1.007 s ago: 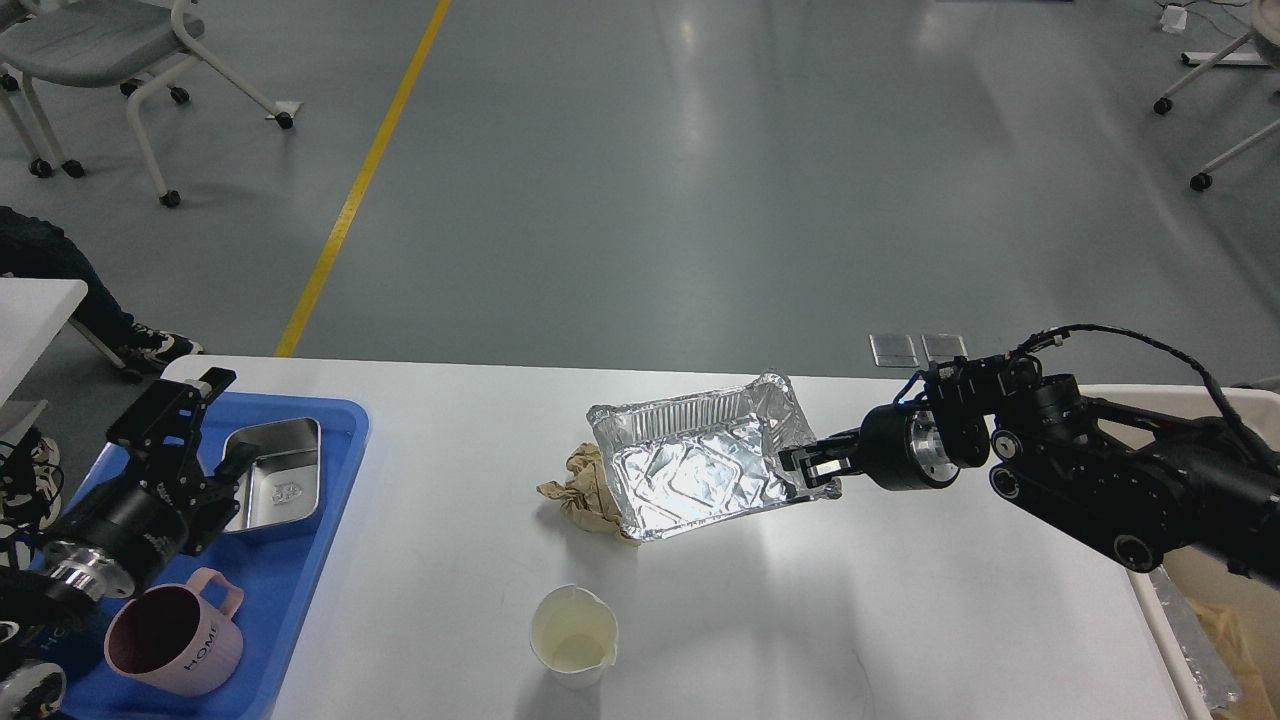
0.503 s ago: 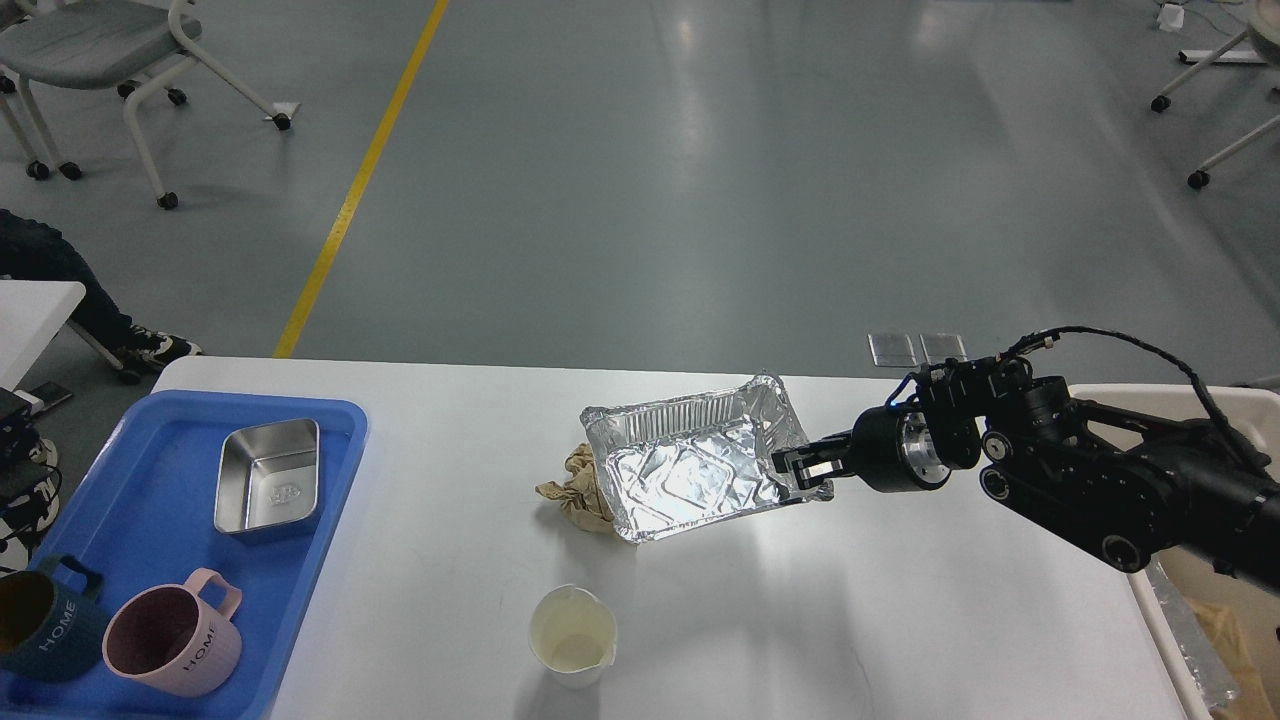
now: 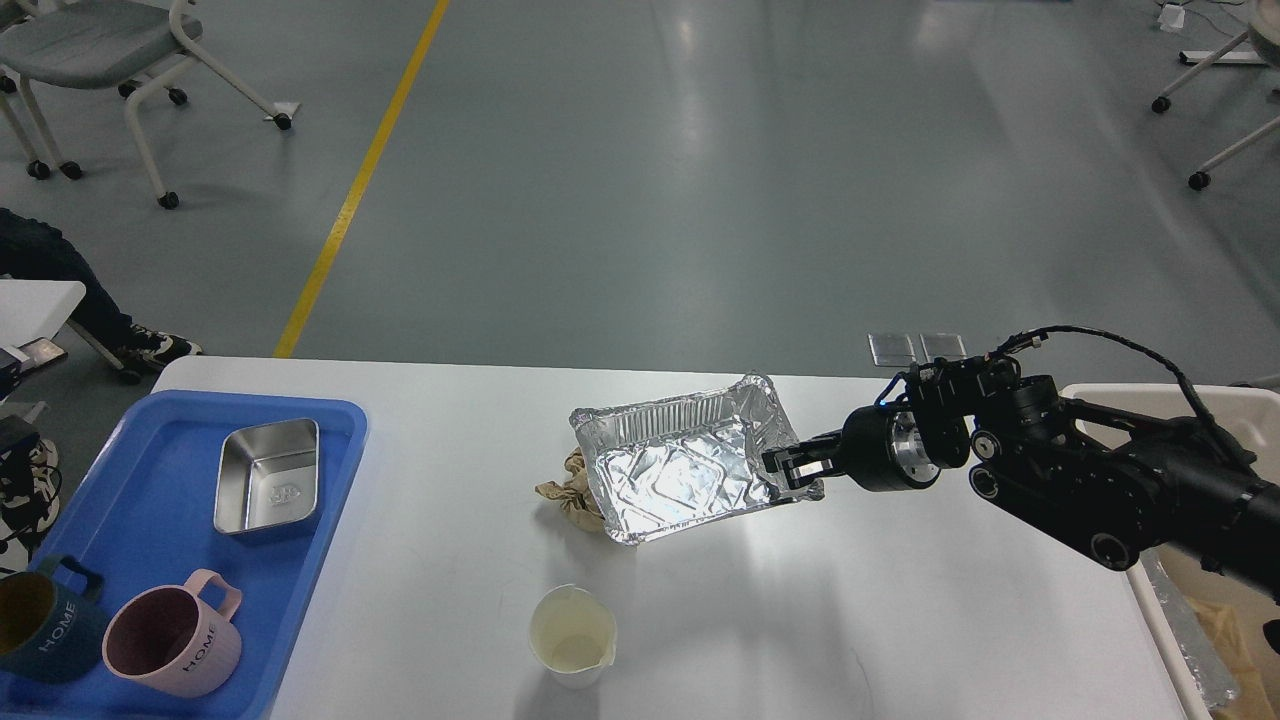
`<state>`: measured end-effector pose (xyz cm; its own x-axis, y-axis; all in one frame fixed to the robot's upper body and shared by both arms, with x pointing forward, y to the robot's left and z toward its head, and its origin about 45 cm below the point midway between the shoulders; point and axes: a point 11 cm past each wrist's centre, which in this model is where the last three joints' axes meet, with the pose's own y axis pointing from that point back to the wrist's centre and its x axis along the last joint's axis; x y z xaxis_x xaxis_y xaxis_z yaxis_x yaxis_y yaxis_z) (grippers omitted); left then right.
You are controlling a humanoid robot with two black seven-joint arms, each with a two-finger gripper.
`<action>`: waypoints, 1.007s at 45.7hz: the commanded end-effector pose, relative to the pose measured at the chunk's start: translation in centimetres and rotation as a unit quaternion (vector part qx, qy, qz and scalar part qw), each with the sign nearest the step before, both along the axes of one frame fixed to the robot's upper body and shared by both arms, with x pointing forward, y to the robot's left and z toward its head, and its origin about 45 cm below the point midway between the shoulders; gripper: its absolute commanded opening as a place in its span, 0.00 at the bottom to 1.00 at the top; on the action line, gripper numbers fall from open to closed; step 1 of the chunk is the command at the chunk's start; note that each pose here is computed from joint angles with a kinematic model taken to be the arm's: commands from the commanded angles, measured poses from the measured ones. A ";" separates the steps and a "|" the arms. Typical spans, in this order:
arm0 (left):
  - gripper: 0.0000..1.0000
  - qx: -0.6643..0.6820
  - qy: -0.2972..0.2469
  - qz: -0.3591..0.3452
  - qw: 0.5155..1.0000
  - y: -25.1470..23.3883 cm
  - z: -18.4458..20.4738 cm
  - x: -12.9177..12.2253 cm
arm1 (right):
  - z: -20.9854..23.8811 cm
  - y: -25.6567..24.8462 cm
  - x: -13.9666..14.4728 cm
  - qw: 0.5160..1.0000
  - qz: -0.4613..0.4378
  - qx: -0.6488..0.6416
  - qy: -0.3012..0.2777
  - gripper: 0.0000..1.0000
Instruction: Tidy desktop
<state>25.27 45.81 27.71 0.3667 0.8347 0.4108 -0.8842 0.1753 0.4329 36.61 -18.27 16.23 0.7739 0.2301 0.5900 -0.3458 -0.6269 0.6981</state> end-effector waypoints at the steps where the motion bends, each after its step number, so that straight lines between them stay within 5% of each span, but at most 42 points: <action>1: 0.96 0.002 0.006 -0.056 0.998 -2.5 -0.7 1.0 | 0.0 0.0 0.0 1.000 0.000 0.000 0.000 0.00; 17: 0.96 0.047 0.046 -0.174 0.983 -6.1 -4.4 0.3 | -0.3 0.3 -0.2 1.000 0.001 0.002 0.004 0.00; 33: 0.96 0.017 0.007 -0.217 0.976 -11.7 -6.6 2.6 | -0.3 -0.1 -0.2 1.000 -0.002 0.001 0.004 0.00; 46: 0.96 0.046 0.061 -0.306 0.949 -17.3 -12.0 1.6 | -0.4 0.1 -0.2 1.000 -0.001 0.003 0.004 0.00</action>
